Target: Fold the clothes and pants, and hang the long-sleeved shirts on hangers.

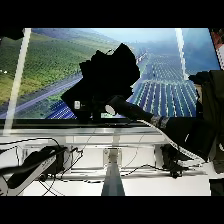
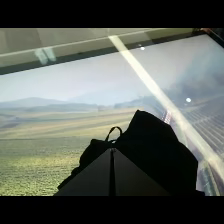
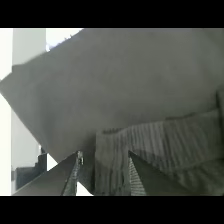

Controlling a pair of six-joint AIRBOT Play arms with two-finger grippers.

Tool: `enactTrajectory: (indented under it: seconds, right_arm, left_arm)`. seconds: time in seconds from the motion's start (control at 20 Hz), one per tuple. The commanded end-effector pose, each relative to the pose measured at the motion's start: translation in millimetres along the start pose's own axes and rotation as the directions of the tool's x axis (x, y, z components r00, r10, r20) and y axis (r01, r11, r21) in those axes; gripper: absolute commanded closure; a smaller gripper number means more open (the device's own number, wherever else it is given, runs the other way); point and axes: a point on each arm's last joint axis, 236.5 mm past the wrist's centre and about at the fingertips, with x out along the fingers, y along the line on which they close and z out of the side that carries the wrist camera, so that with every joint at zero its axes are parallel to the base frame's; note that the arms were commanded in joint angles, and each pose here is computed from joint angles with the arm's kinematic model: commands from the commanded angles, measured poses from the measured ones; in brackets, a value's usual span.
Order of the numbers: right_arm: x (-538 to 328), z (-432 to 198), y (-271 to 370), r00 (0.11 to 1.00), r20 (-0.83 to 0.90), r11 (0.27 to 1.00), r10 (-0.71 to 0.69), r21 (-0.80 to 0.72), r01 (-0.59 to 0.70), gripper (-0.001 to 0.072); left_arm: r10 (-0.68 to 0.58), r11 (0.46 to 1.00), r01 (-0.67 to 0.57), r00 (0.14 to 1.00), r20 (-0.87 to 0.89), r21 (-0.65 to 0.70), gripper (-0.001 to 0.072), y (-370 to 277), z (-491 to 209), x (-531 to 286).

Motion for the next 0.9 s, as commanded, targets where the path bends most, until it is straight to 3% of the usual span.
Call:
enactTrajectory:
  seconds: [0.0, 0.3, 0.45, 0.7, 0.75, 0.8, 0.85]
  right_arm:
    - [9.4, -9.7, 4.6, 0.999, -0.026, 1.000, 0.028, -0.013, -0.029, 0.0359]
    - [20.7, -7.3, -1.6, 0.999, -0.031, 0.999, 0.030, -0.034, -0.031, 0.0372]
    - [16.8, 2.8, -16.9, 1.000, -0.009, 0.999, -0.002, -0.037, 0.002, 0.0445]
    - [25.6, -11.3, -5.6, 0.998, -0.053, 0.999, 0.042, -0.030, -0.044, 0.0442]
    - [25.7, -9.8, -8.8, 0.998, -0.047, 0.999, 0.029, -0.038, -0.031, 0.0494]
    - [24.8, -8.6, -13.2, 0.999, -0.046, 0.998, 0.014, -0.057, -0.016, 0.0646]
    - [23.2, -3.9, -18.7, 0.999, -0.039, 0.997, -0.003, -0.074, 0.000, 0.0696]
  left_arm:
    - [-0.002, 1.000, 0.002, 1.000, 0.001, -0.001, 0.0697, -0.4, 0.4, -0.1]
    - [-0.002, 1.000, 0.002, 1.000, 0.002, -0.001, 0.0697, -0.5, 0.4, -0.1]
    - [-0.002, 1.000, 0.002, 1.000, 0.001, -0.001, 0.0697, -0.4, 0.4, -0.1]
    - [-0.002, 1.000, 0.002, 1.000, 0.001, -0.001, 0.0697, -0.4, 0.4, -0.1]
    - [-0.002, 1.000, 0.002, 1.000, 0.001, -0.001, 0.0697, -0.5, 0.3, -0.1]
    - [-0.002, 1.000, 0.002, 1.000, 0.001, -0.001, 0.0697, -0.4, 0.4, -0.1]
    - [-0.002, 1.000, 0.002, 1.000, 0.001, -0.001, 0.0697, -0.4, 0.4, -0.1]
